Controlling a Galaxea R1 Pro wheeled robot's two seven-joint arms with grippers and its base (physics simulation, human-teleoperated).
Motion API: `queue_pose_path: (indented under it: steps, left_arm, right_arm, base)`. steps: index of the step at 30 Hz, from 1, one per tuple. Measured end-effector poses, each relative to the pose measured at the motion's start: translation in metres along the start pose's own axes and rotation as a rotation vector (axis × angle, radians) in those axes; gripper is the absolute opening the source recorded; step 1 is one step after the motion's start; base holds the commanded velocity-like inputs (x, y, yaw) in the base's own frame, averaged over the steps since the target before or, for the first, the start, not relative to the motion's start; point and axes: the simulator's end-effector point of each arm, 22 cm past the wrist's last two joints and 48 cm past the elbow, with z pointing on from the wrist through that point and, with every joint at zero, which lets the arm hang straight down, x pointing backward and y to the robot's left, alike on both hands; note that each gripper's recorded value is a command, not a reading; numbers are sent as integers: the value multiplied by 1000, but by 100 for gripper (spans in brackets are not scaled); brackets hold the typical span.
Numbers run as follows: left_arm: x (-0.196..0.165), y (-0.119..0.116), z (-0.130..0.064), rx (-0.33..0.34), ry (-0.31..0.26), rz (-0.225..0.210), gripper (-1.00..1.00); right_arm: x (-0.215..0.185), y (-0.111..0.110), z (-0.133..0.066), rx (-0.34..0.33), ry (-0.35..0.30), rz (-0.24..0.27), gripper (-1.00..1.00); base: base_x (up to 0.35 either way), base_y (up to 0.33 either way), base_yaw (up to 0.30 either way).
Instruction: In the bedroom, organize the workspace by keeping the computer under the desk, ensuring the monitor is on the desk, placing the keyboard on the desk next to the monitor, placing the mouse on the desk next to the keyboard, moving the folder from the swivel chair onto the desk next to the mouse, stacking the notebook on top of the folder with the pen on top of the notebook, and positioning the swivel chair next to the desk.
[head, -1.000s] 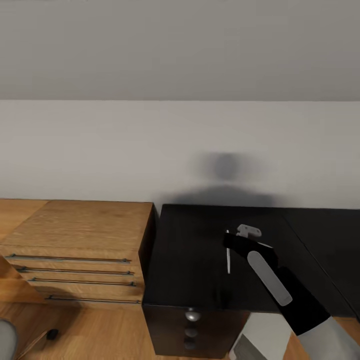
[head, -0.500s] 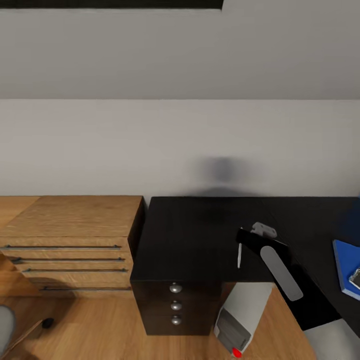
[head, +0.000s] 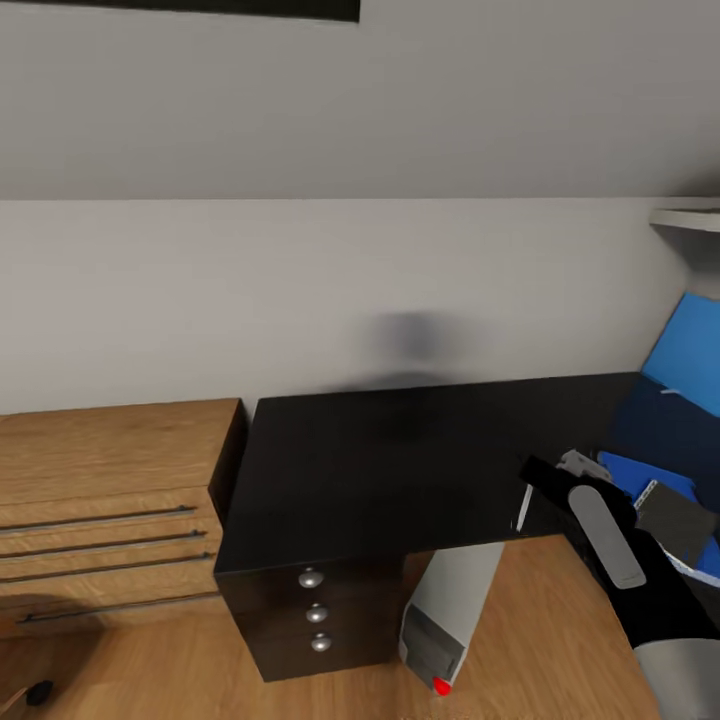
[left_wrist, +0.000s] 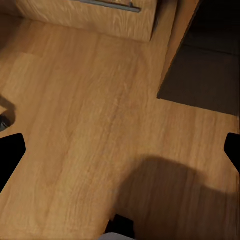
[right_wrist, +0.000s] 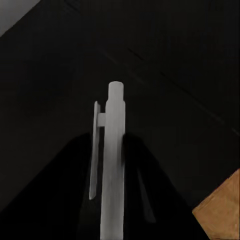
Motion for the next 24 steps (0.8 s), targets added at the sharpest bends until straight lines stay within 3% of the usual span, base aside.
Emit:
queue_pose_path:
  steps: [7, 15, 24]
  left_arm:
    - [0, -1, 0, 1, -1, 2, 100]
    - [0, -1, 0, 1, -1, 1, 100]
    - [2, 0, 0, 0, 4, 3, 100]
  right_arm:
    - [-7, -27, 5, 48, -3, 19, -100]
    - [-10, -33, 6, 58, -9, 14, -100]
    - [-5, -57, 17, 126, -29, -52, -100]
  base:
    - [0, -257, -278]
    - [0, -171, -276]
    - [0, -18, -233]
